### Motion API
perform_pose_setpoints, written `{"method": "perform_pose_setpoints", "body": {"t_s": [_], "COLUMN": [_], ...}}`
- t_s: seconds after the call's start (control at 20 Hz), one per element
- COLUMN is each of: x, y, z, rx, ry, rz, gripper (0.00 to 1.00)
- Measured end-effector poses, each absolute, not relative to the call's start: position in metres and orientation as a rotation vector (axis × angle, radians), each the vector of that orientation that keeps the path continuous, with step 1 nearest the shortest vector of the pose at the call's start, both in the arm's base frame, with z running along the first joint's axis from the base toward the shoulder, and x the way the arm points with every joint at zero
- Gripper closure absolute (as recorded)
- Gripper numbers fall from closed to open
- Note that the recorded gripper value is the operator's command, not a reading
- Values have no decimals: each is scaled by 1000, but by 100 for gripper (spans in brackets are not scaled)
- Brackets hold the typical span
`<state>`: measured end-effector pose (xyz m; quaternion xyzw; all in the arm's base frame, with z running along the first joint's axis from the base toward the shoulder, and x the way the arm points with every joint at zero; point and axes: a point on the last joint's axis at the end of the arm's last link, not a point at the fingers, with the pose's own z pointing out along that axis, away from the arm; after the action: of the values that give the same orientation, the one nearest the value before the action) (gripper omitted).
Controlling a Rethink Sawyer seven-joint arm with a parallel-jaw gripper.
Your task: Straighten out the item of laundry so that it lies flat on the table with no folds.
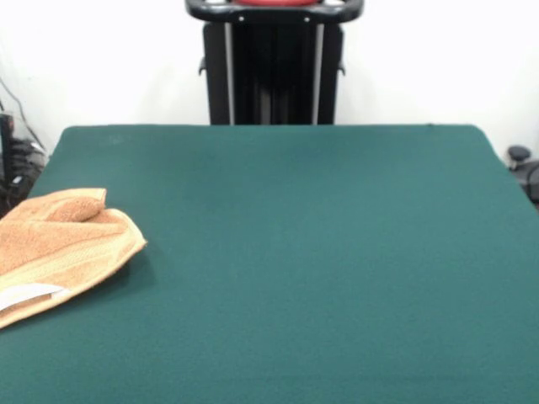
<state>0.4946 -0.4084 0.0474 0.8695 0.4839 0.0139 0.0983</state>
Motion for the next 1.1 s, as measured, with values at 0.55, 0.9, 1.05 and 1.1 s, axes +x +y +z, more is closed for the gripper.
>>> {"method": "perform_pose_setpoints", "body": {"t_s": [0.55, 0.9, 1.05, 1.1], "x": [523, 528, 529, 530], "y": [-369, -361, -359, -358], "z": [45, 44, 43, 43], "rx": [2522, 2513, 2511, 2510], "ry": [1530, 1549, 1556, 1557], "rz": [52, 53, 53, 53], "gripper": [0, 0, 0, 0]}}
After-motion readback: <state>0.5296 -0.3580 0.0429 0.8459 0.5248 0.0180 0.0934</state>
